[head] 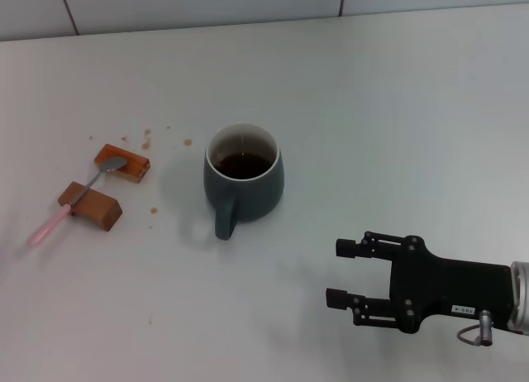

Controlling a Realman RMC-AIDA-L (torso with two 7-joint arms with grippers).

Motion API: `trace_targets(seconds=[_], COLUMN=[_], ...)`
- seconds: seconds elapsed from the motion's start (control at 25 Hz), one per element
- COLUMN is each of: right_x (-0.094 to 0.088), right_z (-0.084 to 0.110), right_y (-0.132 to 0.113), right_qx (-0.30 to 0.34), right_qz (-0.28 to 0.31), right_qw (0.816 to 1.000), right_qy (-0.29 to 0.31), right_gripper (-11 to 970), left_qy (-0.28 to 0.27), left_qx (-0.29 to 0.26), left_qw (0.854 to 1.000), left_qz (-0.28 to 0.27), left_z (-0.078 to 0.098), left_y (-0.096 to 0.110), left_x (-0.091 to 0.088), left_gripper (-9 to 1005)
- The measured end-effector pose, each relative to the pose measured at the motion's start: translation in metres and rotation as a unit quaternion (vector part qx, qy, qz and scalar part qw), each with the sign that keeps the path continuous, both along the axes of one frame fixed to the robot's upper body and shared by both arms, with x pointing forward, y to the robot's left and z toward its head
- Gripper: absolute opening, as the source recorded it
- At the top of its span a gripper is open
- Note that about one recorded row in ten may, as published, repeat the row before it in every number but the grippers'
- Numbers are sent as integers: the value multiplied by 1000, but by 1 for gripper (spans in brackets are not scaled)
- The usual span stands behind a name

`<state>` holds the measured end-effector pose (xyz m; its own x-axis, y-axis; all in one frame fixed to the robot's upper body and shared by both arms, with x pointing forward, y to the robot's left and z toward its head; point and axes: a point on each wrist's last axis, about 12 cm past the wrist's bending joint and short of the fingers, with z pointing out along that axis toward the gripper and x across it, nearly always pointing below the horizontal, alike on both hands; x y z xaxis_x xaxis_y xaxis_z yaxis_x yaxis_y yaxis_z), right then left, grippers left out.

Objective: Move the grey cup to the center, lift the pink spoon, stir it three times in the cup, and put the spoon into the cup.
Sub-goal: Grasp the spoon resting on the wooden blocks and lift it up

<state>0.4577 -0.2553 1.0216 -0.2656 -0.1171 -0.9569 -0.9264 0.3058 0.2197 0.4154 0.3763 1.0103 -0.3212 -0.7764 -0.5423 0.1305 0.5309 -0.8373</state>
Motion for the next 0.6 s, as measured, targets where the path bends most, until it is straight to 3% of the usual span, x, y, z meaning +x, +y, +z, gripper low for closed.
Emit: trace_targets(seconds=[0.6], right_x=[1], right_z=[1], right_y=[0], right_qx=[-3], right_qz=[2], right_qw=[1000], right_qy=[-3], right_gripper=[745], left_qy=[44], left_qx=[-26], left_qw=[999], left_qz=[-10], left_z=[-10], left_y=[-5], left_x=[-8], left_gripper=[799])
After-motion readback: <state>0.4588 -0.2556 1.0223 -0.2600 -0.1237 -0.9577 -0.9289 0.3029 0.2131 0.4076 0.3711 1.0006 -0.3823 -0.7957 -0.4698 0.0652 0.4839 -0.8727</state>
